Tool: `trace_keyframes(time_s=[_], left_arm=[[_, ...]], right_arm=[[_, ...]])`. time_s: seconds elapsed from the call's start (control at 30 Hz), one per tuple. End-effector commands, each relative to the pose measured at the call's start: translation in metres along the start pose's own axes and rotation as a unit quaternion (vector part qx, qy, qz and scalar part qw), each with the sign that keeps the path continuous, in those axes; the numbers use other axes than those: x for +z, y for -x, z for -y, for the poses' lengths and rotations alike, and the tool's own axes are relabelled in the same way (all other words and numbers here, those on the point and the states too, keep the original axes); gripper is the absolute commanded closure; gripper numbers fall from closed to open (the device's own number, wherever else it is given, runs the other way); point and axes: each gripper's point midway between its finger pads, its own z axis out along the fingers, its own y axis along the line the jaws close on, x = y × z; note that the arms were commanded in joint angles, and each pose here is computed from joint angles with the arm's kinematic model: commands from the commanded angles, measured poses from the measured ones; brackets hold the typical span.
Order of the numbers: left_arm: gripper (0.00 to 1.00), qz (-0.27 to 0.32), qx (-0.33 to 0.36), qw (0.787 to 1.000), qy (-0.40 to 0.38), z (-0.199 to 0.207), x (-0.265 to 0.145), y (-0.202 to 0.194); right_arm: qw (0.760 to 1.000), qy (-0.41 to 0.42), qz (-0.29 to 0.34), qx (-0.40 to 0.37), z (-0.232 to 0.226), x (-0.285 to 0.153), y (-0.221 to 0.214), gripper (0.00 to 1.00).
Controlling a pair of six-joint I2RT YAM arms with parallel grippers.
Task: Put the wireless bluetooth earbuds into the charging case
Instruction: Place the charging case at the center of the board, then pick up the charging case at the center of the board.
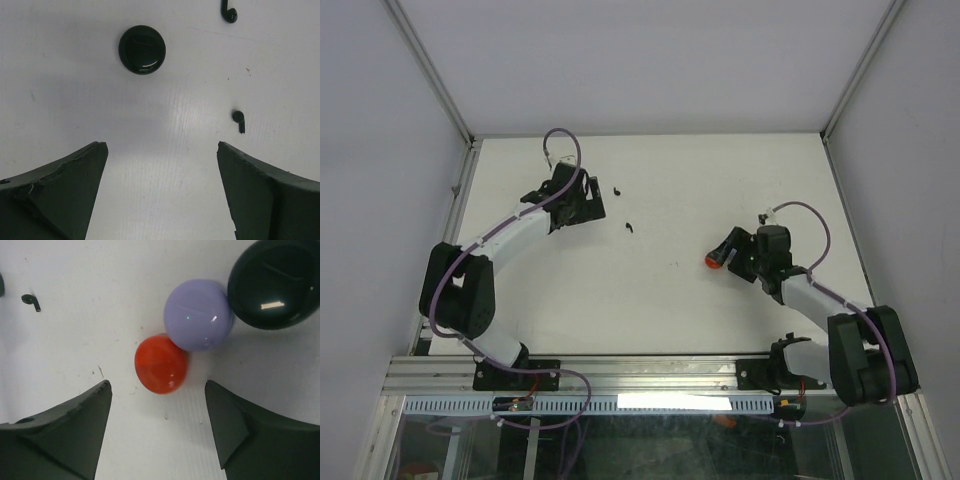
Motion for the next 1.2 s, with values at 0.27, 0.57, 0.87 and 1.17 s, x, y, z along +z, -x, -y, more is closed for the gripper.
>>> trace_keyframes(time_s=[0.27, 0.57, 0.87, 1.17], left_arm=[[0.05, 0.012, 0.001, 0.998, 0.069, -0.019, 0.051, 0.051], [0.13, -0.034, 0.036, 0.996, 0.075, -0.020, 0.092, 0.041], [0.21, -0.078, 0.077, 0.992, 0.068, -0.017, 0.116, 0.037], [0.32, -0.116, 0.102, 0.985, 0.071, -0.020, 0.126, 0.023]], right_arm=[[0.996, -0.053, 0.034, -0.056, -0.007, -0.042, 0.035, 0.01], [0.990, 0.043, 0.068, -0.117, -0.035, -0.052, 0.038, 0.01], [0.987, 0.054, 0.068, -0.137, -0.039, -0.055, 0.038, 0.01], [0.984, 0.074, 0.066, -0.146, -0.046, -0.054, 0.037, 0.01]])
